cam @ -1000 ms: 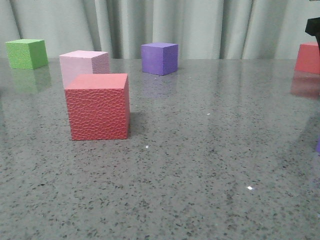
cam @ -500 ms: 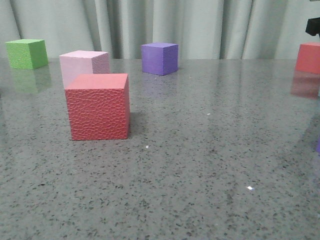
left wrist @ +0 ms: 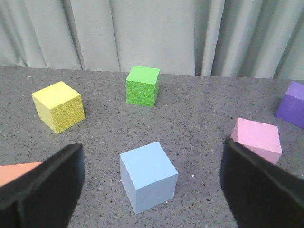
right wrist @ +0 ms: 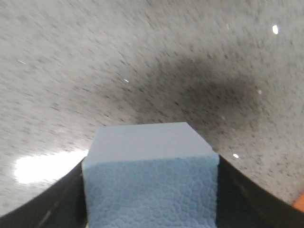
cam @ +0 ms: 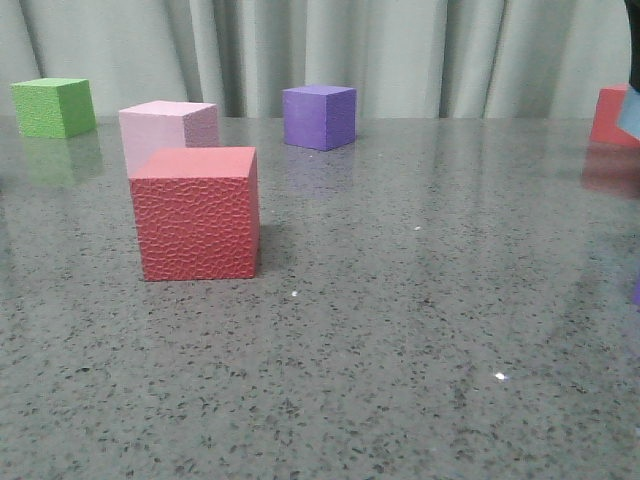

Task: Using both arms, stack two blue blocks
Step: 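Lift the light-blue cube with the right gripper and carry it sideways, then lower the light-blue cube beside the purple cube and open the right gripper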

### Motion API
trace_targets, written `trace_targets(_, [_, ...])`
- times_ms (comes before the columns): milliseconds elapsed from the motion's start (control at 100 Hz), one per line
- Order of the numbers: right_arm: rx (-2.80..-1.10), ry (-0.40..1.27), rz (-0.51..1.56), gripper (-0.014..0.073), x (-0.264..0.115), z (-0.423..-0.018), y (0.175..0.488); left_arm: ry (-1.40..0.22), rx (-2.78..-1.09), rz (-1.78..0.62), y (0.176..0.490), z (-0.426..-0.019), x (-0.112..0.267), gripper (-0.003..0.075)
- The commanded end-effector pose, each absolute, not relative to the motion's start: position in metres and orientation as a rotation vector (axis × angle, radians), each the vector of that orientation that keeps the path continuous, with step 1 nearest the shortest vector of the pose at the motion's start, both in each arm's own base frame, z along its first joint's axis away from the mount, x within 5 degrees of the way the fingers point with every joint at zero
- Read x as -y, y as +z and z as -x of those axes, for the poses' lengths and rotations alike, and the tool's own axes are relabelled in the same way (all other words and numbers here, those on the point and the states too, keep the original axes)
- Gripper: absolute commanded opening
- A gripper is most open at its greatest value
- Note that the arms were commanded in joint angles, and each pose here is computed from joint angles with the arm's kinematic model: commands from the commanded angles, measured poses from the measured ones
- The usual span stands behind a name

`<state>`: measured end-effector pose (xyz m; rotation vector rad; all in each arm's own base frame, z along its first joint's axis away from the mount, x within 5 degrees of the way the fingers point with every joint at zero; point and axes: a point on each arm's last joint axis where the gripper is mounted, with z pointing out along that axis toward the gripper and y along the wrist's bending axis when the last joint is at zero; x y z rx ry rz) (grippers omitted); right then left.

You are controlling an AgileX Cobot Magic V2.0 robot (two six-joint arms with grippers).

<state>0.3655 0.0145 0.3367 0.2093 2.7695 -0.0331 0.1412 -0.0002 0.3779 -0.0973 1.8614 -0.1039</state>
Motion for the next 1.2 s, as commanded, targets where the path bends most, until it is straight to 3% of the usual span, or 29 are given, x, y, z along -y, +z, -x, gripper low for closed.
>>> trace_targets(0, [-2.735,-0.038,-0.208,0.0306,-0.028,-0.351,0.369,-0.105,-1.749,0.097,0.395,-0.142,0.000,0.0566])
trace_targets(700, [-2.687,0.133,0.192,0.0306,-0.194,-0.363,0.367,-0.105,-1.749,0.097,0.395,-0.142,0.000,0.0566])
trace_targets(960, [-2.686,0.155,0.279,0.0306,-0.230,-0.370,0.352,-0.105,-1.749,0.097,0.395,-0.142,0.000,0.0566])
trace_targets(1190, [-2.710,0.156,0.284,0.0306,-0.239,-0.375,0.339,-0.105,-1.749,0.097,0.395,-0.142,0.000,0.0566])
